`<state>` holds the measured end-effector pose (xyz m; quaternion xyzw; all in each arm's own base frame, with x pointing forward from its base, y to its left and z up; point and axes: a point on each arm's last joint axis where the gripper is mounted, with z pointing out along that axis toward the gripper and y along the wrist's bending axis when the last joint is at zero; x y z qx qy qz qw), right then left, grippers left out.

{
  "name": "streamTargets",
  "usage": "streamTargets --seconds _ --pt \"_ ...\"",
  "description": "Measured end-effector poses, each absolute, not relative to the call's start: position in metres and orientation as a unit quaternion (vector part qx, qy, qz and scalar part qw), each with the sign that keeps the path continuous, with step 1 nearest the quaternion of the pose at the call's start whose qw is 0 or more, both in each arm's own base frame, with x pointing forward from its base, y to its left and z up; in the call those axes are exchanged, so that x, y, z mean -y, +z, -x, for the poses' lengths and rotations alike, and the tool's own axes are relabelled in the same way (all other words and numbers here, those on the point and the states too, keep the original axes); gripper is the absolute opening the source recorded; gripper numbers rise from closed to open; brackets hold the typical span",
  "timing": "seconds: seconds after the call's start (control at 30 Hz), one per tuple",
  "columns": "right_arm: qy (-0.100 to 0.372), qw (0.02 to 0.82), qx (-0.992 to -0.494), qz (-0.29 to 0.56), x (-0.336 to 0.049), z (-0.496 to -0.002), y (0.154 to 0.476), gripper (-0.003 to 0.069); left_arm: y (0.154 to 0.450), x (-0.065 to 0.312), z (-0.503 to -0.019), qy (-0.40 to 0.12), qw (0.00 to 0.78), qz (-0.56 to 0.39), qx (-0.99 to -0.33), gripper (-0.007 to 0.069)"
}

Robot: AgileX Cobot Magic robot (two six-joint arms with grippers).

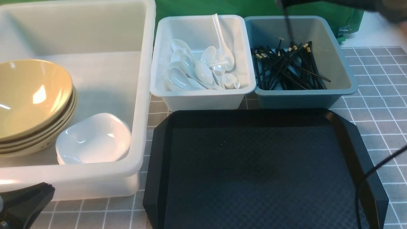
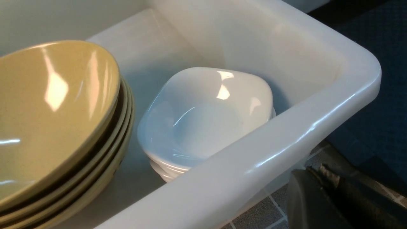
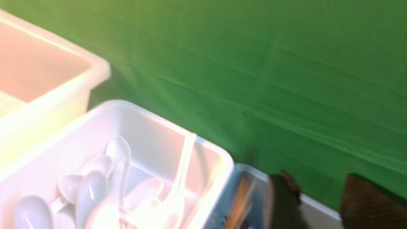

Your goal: On grey table put chopsticks spoon bowls plates into blue grey white boxes.

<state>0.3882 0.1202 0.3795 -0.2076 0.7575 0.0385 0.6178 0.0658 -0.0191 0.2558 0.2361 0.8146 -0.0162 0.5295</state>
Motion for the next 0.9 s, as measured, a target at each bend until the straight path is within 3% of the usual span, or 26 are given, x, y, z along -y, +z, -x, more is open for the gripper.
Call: streamTargets --seconds 0.13,0.17,0.2,0.3,0.4,0.57,0.8,0.9 --pt "0.047 0.605 -0.766 0.212 -0.113 -0.377 0.406 0.0358 0.256 0.019 -0.066 -0.017 0.529 -0.236 -0.815 -0.0011" --pt "0.055 0.602 -0.764 0.225 -0.107 -0.347 0.442 0.0316 0.256 0.019 -0.066 -0.017 0.529 -0.236 -0.815 -0.0011" --pt "0.055 0.606 -0.761 0.224 -0.106 -0.344 0.446 0.0308 0.256 0.019 -0.066 -0.017 0.529 -0.236 -0.815 -0.0011" --pt "0.055 0.630 -0.738 0.235 -0.091 -0.286 0.486 0.0156 0.256 0.019 -0.066 -0.017 0.529 -0.236 -0.815 -0.0011" --pt "0.048 0.671 -0.705 0.226 -0.074 -0.227 0.497 0.0041 0.256 0.019 -0.066 -0.017 0.529 -0.236 -0.815 -0.0011" --pt "0.038 0.685 -0.696 0.211 -0.056 -0.175 0.451 0.0034 0.256 0.019 -0.066 -0.017 0.529 -0.236 -0.815 -0.0011" --pt "0.017 0.642 -0.735 0.219 -0.040 -0.129 0.330 0.0034 0.256 0.019 -0.066 -0.017 0.529 -0.236 -0.815 -0.0011" --pt "0.016 0.619 -0.753 0.224 -0.038 -0.120 0.297 0.0034 0.256 0.019 -0.066 -0.017 0.529 -0.236 -0.815 -0.0011"
